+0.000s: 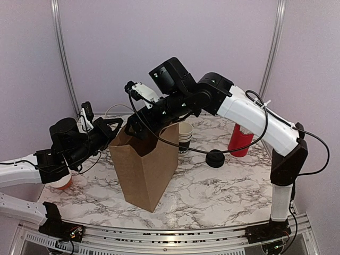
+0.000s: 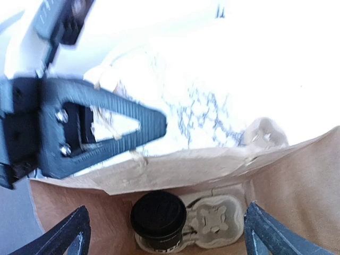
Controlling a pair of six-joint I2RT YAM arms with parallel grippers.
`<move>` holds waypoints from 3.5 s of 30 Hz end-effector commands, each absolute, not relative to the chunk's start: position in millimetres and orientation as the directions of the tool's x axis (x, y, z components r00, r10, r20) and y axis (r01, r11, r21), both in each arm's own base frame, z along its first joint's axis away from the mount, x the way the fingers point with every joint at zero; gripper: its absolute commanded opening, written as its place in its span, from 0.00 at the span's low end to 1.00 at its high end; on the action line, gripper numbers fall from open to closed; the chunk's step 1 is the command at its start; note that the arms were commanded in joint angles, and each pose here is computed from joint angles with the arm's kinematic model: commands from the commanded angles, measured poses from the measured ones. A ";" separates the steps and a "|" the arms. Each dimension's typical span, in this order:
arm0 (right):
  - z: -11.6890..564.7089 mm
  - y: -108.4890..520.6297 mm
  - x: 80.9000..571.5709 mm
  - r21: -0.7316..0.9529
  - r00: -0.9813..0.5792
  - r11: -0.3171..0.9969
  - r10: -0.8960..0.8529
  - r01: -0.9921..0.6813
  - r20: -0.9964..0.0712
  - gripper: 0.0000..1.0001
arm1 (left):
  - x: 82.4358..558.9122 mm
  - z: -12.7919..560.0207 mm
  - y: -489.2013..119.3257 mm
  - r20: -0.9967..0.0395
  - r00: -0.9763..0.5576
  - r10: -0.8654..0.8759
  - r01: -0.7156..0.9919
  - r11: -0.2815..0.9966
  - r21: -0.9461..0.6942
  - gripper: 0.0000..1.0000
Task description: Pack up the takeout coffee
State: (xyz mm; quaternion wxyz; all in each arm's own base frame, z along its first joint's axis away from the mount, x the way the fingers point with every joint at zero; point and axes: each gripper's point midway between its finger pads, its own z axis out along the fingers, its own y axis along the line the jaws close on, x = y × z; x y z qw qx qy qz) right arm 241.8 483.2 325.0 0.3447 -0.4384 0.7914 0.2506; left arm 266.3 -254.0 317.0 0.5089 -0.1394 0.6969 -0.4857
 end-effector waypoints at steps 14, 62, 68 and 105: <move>445.8 454.2 262.1 0.100 -0.186 0.527 -0.113 -0.844 -0.976 0.98 | 260.9 335.4 -272.8 -0.602 -0.469 -0.647 0.365 0.478 -0.799 0.17; 354.1 158.8 347.6 0.164 -0.473 0.967 0.053 -0.195 -0.880 0.92 | 302.5 393.7 -147.6 -0.818 -0.139 -0.559 0.142 0.806 -0.575 0.99; 330.5 97.4 342.7 0.201 -0.505 0.978 0.149 -0.049 -0.850 0.90 | 319.7 374.9 -135.0 -0.789 -0.182 -0.586 0.105 0.787 -0.609 0.99; 247.6 1.5 378.1 0.498 -0.496 0.854 0.501 0.150 -0.709 0.39 | 321.9 339.2 -115.2 -0.748 -0.237 -0.620 0.044 0.762 -0.646 0.99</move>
